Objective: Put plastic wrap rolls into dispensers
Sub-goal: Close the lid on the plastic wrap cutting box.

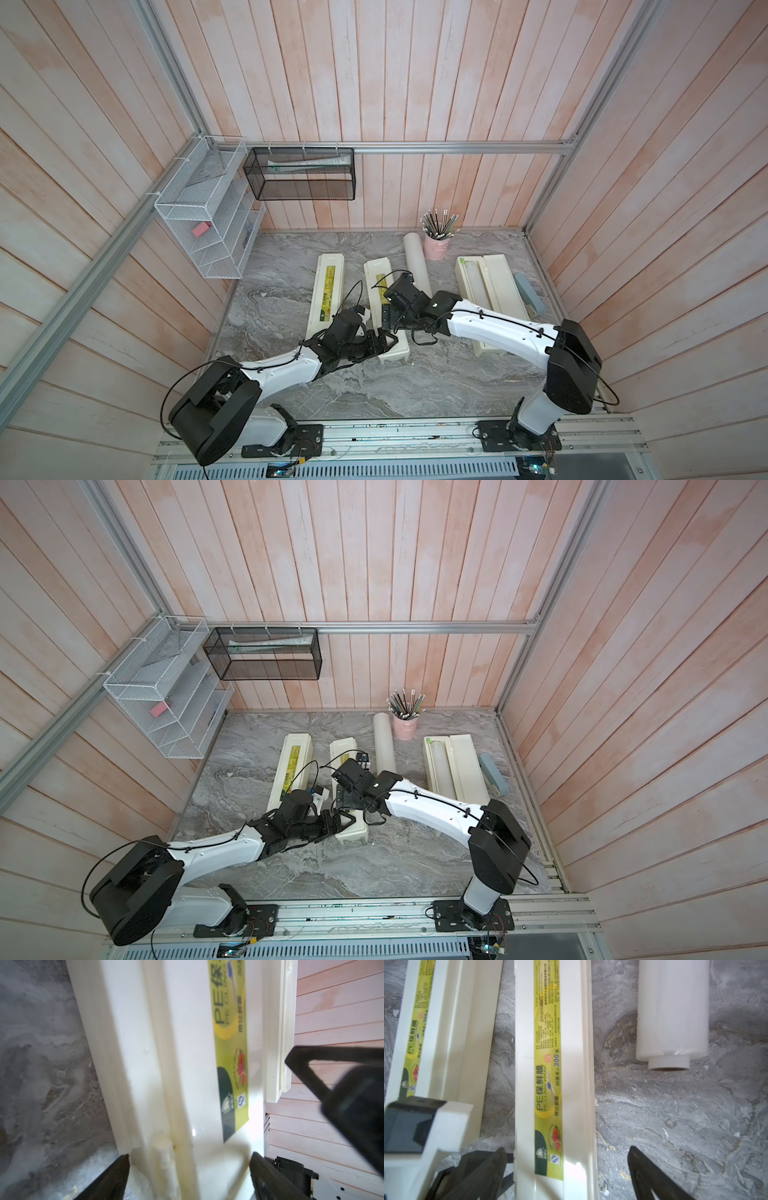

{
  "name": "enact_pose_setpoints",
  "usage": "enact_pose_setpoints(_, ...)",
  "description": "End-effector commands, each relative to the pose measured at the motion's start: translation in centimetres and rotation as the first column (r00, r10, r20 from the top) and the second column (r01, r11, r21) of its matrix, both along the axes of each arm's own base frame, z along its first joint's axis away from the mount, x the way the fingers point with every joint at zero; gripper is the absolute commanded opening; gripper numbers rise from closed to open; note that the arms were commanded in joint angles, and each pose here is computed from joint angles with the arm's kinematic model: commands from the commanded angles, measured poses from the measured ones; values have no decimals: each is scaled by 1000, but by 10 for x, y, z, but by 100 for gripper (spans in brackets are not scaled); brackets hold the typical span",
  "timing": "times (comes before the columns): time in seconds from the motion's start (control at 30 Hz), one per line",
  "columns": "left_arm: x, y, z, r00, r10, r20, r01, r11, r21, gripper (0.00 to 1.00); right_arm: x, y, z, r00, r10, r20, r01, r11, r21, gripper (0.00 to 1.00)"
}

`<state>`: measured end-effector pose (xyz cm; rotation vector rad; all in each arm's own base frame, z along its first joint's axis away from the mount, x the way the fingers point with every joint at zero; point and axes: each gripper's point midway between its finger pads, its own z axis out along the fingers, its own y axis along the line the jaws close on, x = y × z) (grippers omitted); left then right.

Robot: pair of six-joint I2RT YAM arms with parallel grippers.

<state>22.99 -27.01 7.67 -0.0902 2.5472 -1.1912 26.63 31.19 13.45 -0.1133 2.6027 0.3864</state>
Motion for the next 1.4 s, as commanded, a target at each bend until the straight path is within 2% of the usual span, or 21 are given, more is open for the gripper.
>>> enact_pose_setpoints(0.0, -10, 20, -35, 998, 23, -63, -14, 990, 137, 91, -9, 1, -7, 997, 68, -20, -67, 994, 83, 88)
enact_pose_setpoints(0.23, -9, 16, -33, 999, 1, -48, 5, 992, 126, 89, -22, -6, -22, 992, 119, -32, -105, 954, 280, 81)
enact_pose_setpoints(0.5, -8, 13, -34, 999, -25, -31, 29, 992, 121, 84, -23, 8, -36, 985, 167, -45, -134, 903, 408, 75)
enact_pose_setpoints(0.83, -4, 10, -32, 999, -43, -17, 45, 990, 136, 82, -33, 16, -48, 975, 195, -108, -121, 872, 474, 64)
enact_pose_setpoints(0.97, -2, 8, -28, 999, -54, -2, 53, 989, 140, 82, -42, 17, -55, 965, 215, -152, -114, 862, 494, 64)
enact_pose_setpoints(1.37, 1, 4, -33, 995, -94, -25, 97, 978, 186, 82, -58, 6, -86, 946, 190, -263, -41, 873, 487, 55)
